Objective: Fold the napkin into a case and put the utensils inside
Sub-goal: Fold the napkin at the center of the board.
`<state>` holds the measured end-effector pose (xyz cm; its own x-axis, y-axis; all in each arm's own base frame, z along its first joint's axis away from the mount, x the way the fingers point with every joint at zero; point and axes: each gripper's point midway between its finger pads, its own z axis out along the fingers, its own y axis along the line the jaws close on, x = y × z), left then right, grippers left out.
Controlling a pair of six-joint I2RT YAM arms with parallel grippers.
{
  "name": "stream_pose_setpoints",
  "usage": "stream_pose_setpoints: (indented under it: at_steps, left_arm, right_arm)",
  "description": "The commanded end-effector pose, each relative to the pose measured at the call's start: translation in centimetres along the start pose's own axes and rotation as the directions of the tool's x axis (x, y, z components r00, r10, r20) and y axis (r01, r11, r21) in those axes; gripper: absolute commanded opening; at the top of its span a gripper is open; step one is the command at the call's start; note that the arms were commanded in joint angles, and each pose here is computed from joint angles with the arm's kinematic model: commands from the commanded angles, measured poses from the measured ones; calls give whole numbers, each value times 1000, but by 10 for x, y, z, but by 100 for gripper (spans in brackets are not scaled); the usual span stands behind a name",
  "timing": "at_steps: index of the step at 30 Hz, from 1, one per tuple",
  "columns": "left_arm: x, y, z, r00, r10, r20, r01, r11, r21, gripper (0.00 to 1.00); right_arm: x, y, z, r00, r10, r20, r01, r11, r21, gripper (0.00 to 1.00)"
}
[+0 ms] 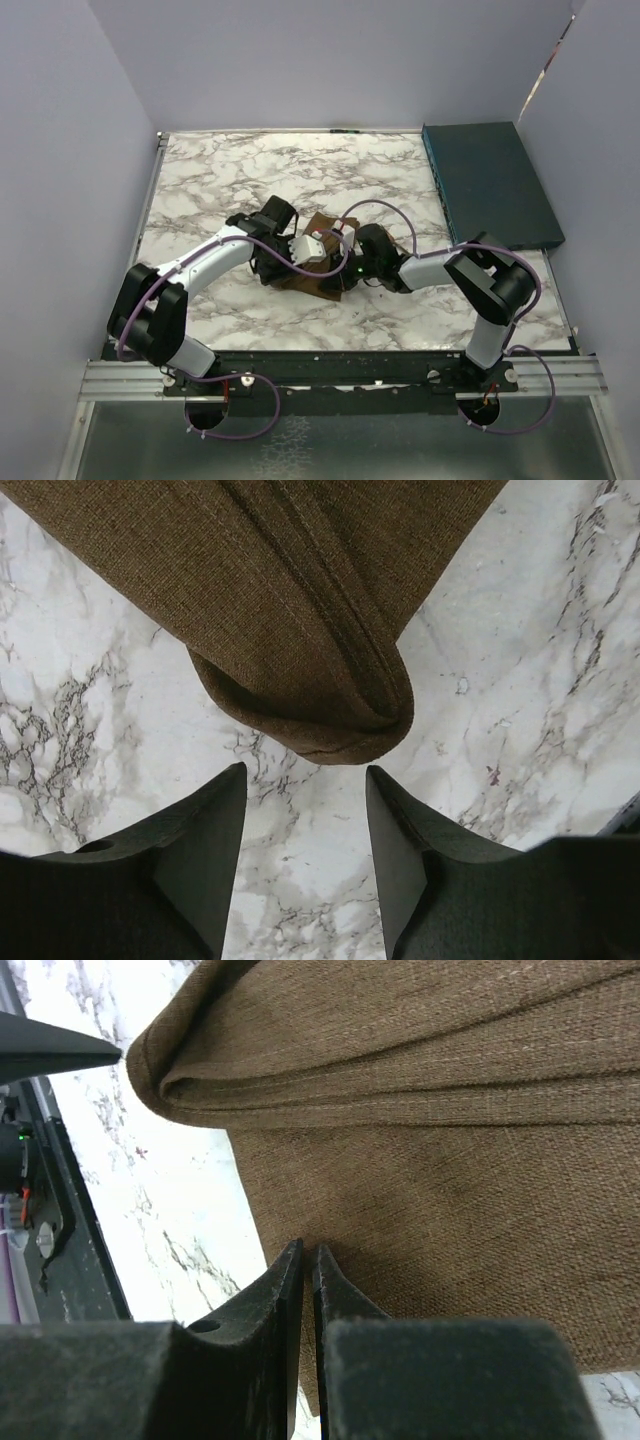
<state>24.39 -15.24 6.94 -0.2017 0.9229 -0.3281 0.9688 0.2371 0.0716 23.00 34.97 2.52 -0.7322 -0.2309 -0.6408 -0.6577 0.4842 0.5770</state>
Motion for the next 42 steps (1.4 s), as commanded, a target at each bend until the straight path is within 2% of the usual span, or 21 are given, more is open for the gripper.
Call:
stream_pose_setpoints:
  at_steps: [1,3,9,10,11,12,17,21,23,27,32,37,38,42]
  left_arm:
    - [-1,6,0,994,110,9,-109,992,-61,56]
    - [1,3,1,990,143,1,-143,988,-56,59]
    - [6,-1,13,982,189,-25,-190,980,-49,60]
    - [7,-2,14,981,191,-26,-192,980,-46,74]
    - [6,-3,16,980,197,-24,-198,979,-44,96]
    - [6,-3,17,979,201,-24,-202,978,-46,99]
    - [3,-1,23,979,203,-15,-203,976,-74,98]
    - [-4,-5,28,981,195,5,-194,979,-60,88]
    - [-6,-8,30,981,192,1,-192,980,-53,79]
    - [-8,-11,34,984,175,-15,-176,983,-52,52]
    - [-7,-13,33,989,146,-29,-148,987,-61,36]
    - [-2,-10,36,993,95,-73,-101,992,-74,3]
    - [-3,-9,35,993,85,-78,-91,992,-82,0]
    - [-17,2,28,998,31,-53,-38,991,-127,0]
  right_arm:
    - [-3,8,3,999,13,46,-9,997,-80,12]
    - [-1,7,4,999,22,45,-18,997,-80,12]
    - [1,4,4,999,30,41,-27,997,-72,11]
    - [1,5,4,999,29,39,-26,997,-73,11]
    - [2,4,4,999,30,35,-28,997,-72,11]
    - [3,4,4,999,30,34,-28,997,-70,11]
    - [6,4,2,999,32,31,-30,997,-70,11]
    - [8,3,1,999,40,27,-38,997,-66,10]
    - [9,3,1,999,40,26,-39,997,-67,10]
    - [10,2,1,999,43,23,-42,997,-62,10]
    - [10,1,2,999,42,20,-41,997,-58,10]
    - [11,0,2,999,40,16,-39,998,-56,10]
    - [13,0,2,999,41,14,-40,998,-54,10]
    - [15,-1,1,999,40,9,-39,998,-55,9]
